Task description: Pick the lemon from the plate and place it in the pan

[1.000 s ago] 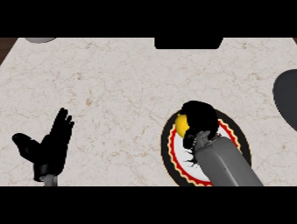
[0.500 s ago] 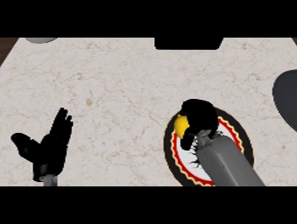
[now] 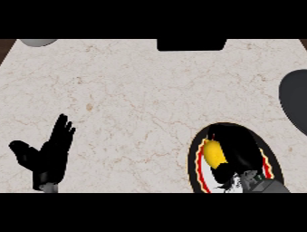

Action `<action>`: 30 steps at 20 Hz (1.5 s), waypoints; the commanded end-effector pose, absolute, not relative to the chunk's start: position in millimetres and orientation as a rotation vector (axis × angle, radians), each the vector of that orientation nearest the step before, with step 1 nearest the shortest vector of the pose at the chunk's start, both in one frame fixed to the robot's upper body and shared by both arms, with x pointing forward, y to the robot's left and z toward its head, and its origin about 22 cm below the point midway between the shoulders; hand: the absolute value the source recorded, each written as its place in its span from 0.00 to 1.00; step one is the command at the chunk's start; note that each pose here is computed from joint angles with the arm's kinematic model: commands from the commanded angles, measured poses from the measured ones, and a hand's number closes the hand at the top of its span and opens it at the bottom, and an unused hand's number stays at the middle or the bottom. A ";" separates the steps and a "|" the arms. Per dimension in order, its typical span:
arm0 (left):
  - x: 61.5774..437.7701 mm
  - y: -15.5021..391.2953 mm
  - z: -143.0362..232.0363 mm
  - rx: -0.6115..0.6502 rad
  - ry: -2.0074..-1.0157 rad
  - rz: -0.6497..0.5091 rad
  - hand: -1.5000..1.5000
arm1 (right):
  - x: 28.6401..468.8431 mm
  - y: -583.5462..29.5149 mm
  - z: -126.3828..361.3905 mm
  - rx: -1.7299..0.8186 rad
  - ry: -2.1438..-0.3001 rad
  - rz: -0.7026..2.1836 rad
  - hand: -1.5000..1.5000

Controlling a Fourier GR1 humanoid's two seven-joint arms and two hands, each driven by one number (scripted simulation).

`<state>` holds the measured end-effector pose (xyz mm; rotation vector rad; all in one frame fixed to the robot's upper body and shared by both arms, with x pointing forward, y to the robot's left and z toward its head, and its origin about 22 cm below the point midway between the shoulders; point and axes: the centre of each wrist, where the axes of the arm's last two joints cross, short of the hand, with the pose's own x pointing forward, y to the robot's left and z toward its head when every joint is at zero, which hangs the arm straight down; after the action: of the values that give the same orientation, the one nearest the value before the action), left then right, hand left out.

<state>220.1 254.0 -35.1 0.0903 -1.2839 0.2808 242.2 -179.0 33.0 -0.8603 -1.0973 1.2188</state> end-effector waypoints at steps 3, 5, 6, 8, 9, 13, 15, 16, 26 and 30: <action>215.4 253.2 -36.2 0.090 -1.222 0.290 0.50 | 208.8 -194.6 82.0 -1.111 -1.351 1.101 1.00; 214.2 258.7 -37.1 0.084 -1.217 0.296 0.50 | 204.7 -203.8 99.7 -1.197 -1.434 0.960 1.00; 205.4 253.0 -51.0 0.081 -1.211 0.294 0.50 | 203.5 -200.5 113.2 -1.240 -1.460 0.897 1.00; 217.8 254.3 -37.1 0.103 -1.227 0.285 0.50 | 188.6 -211.2 129.5 -1.277 -1.495 0.829 1.00; 215.4 247.1 -41.4 0.068 -1.223 0.286 0.50 | 188.7 -213.9 130.8 -1.251 -1.492 0.768 1.00; 221.7 253.1 -35.4 0.082 -1.232 0.278 0.50 | 173.5 -239.5 158.6 -1.273 -1.473 0.695 1.00; 213.1 262.4 -35.8 0.078 -1.234 0.271 0.50 | 173.6 -227.6 156.0 -1.280 -1.427 0.672 1.00; 212.8 244.5 -47.9 0.079 -1.227 0.262 0.50 | 194.2 -260.3 165.9 -1.260 -1.443 0.658 1.00; 218.4 246.9 -27.6 0.050 -1.228 0.251 0.50 | 249.3 -329.6 132.7 -1.282 -1.436 0.493 1.00; 229.2 236.7 -41.8 0.062 -1.245 0.258 0.50 | 292.2 -365.8 145.5 -1.365 -1.396 0.465 1.00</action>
<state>223.9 247.3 -29.9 0.0719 -1.2919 0.2622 262.5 -334.4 145.8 -1.3084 -1.4254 0.5059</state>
